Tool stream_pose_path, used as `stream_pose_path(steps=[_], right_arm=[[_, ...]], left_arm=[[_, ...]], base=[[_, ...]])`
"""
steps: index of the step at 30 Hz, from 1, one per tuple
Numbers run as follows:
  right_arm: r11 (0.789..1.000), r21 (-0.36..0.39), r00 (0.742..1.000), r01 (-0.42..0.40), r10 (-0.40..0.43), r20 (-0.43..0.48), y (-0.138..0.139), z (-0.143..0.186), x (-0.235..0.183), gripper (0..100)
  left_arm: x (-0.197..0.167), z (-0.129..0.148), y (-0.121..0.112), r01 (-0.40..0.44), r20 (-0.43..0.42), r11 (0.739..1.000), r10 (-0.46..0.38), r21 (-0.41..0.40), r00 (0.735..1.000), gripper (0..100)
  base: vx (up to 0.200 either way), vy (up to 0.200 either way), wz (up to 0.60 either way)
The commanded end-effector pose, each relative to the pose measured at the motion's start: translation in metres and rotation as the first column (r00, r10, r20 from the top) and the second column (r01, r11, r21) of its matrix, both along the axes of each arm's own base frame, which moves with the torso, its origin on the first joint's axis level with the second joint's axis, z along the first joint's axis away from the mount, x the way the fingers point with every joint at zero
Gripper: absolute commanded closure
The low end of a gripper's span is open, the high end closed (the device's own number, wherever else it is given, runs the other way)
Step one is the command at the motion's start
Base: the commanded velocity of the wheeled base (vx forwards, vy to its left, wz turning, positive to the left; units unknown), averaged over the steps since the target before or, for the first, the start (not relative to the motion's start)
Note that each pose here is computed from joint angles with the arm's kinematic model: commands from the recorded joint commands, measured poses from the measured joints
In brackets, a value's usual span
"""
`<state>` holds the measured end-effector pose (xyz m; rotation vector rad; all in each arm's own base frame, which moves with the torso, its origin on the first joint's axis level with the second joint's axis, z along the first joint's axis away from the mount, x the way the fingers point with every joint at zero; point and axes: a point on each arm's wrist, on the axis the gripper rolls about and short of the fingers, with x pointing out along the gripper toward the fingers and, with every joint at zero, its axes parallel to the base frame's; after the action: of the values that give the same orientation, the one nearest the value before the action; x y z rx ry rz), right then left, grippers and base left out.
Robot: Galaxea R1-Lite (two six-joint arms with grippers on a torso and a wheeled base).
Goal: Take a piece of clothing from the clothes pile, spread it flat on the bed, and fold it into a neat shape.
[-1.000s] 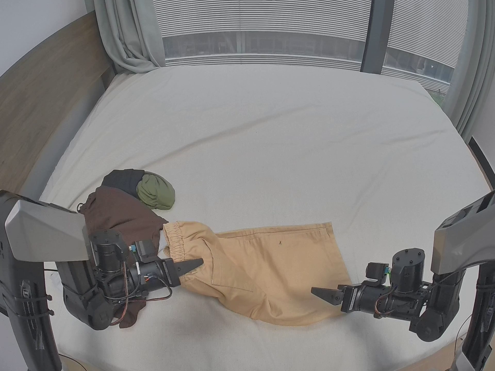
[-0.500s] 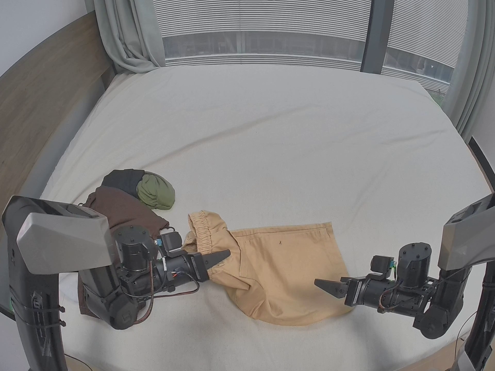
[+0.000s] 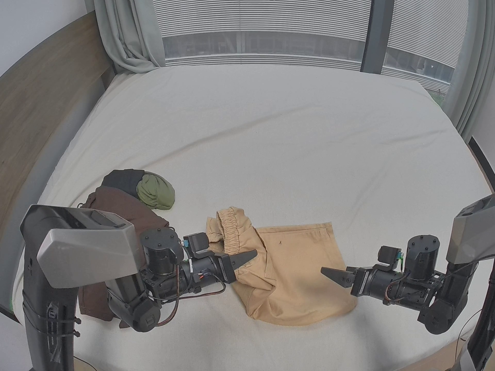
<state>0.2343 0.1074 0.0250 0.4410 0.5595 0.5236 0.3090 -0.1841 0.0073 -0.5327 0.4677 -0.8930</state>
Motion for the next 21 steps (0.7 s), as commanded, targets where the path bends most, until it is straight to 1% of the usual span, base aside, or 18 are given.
stream_pose_path(steps=[1,12,21], right_arm=[[1.000,0.009,1.000,0.009,-0.010,0.021,-0.002,0.005,0.002,0],[0.999,0.027,0.997,0.045,-0.046,0.056,-0.010,0.013,0.009,0],[0.997,0.033,0.995,0.064,-0.066,0.070,-0.013,0.015,0.013,0]], left_arm=[[0.002,-0.004,-0.010,0.020,0.007,1.000,-0.020,-0.006,1.000,100],[0.006,-0.012,-0.041,0.078,0.022,0.996,-0.078,-0.038,0.997,100],[-0.002,-0.013,-0.061,0.124,-0.020,0.989,-0.126,-0.079,0.992,100]], base=[[0.000,0.000,0.00],[0.000,0.000,0.00],[0.000,0.000,0.00]])
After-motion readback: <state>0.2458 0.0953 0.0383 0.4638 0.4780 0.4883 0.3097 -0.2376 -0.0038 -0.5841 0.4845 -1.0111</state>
